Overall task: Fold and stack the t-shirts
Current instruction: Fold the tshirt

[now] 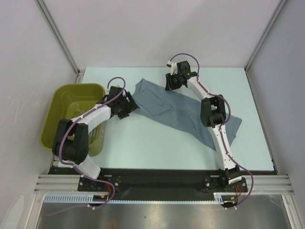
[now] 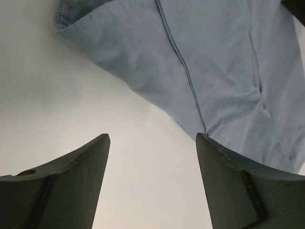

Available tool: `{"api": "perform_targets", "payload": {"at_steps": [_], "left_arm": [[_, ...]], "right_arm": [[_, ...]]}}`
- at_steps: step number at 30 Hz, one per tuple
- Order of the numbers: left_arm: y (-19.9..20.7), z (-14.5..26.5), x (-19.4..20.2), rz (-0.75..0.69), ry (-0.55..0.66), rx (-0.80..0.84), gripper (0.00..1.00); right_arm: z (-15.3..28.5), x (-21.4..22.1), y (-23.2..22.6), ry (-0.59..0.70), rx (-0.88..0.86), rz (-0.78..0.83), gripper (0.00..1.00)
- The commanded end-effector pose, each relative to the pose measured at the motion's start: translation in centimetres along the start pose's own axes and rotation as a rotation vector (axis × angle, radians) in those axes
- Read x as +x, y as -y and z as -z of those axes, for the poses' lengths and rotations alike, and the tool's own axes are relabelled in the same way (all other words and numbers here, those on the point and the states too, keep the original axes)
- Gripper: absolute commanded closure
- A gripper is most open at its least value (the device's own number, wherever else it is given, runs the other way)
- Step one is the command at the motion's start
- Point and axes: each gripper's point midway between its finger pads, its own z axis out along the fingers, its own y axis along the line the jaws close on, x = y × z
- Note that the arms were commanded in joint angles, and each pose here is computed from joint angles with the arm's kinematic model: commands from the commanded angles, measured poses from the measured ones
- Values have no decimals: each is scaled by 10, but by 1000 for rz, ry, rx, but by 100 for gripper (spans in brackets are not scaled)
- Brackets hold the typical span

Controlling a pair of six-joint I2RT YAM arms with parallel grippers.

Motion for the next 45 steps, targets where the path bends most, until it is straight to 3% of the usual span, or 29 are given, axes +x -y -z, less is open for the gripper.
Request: {"api": "perform_targets", "payload": {"at_steps": [1,5,9,16,21,24,27,31,39,40,44,45], "left_arm": [[14,14,-13,31,50,66,21],[11,15,-10,35,46,63,23],[10,17,-7,40,43,70,24],[10,11,-7,46,36,60,25],[20,6,-14,54,32,78,25],[26,5,-17,62,32,101,27],[29,5,-18,72,30,111,25],[32,4,-16,76,24,116,24],[57,-1,-3,28,-32,184,23],[67,1,6,5,-46,204,23],[102,9,44,-79,-110,295,20],[108,10,54,-91,-129,313,19]], "right_arm": [[-7,27,8,-96,107,25,63],[-11,31,10,-107,134,41,74],[-15,35,12,-114,147,48,100],[-7,0,26,16,199,-48,100],[25,-43,83,199,357,-255,100],[44,-48,117,242,431,-319,100],[62,-41,155,262,538,-394,100],[103,0,215,203,692,-564,100],[157,29,245,179,803,-672,100],[157,27,243,176,770,-665,97],[172,14,240,166,726,-637,49],[182,1,237,181,726,-623,45]]}}
